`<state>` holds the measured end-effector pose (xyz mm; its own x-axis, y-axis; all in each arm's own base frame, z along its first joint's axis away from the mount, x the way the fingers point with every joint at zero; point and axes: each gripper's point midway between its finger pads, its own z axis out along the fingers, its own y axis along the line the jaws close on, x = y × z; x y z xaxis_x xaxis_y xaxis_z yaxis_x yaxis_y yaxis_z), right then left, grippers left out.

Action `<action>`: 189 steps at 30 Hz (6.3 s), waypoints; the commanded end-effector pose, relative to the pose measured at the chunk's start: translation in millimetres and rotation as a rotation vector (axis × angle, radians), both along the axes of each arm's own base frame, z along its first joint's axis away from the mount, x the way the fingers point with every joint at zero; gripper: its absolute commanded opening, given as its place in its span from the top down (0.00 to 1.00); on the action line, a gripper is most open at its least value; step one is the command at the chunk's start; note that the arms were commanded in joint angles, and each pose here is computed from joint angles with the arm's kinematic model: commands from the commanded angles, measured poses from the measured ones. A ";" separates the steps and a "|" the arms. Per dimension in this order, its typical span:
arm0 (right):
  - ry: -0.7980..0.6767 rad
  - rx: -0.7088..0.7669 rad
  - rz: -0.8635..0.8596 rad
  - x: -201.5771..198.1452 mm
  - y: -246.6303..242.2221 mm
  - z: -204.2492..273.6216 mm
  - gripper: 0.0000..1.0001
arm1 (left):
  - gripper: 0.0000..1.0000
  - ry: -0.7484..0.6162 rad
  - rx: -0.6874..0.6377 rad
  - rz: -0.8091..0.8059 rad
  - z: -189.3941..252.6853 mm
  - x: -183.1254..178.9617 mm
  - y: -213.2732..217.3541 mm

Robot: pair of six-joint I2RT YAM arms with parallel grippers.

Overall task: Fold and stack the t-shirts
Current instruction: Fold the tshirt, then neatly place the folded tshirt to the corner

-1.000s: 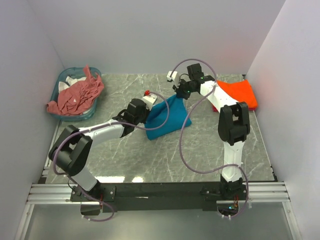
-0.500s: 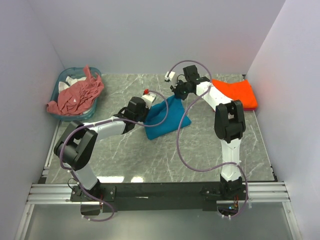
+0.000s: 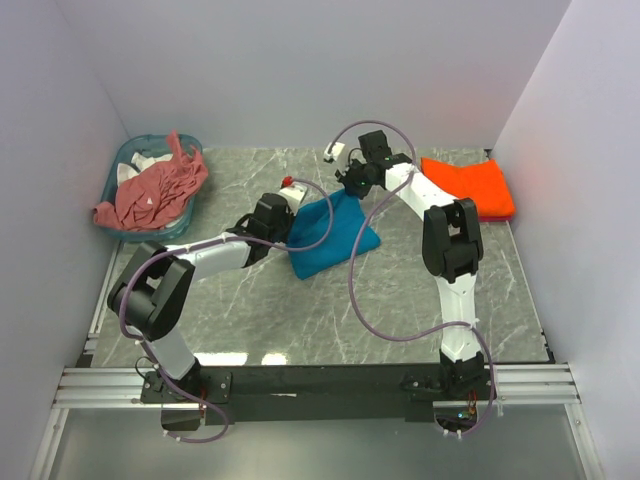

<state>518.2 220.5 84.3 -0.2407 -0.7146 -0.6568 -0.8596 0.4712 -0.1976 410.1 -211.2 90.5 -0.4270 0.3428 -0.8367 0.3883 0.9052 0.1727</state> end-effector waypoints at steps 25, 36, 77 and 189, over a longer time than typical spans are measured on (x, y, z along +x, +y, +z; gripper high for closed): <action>0.115 0.273 -0.301 4.4 -44.6 60.5 0.32 | 0.18 -0.044 -0.255 0.496 71.5 18.9 80.7; 0.513 0.416 -0.325 -41.6 -43.5 18.1 0.32 | 0.18 0.162 -0.627 0.228 72.8 -68.6 38.0; 0.895 0.247 -0.501 -66.2 6.7 -67.1 0.32 | 0.12 0.030 -0.800 0.148 129.6 -160.9 65.9; -0.382 -0.246 -0.976 -16.9 -251.5 221.9 1.00 | 0.12 -0.079 -0.810 0.069 156.4 -180.7 72.8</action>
<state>504.5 -20.3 236.5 -0.6838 -0.4608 -0.5658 -0.1016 0.8280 -0.5515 228.9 -135.7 238.3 -0.3755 -0.4021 -0.8351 0.3110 0.7941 -0.5222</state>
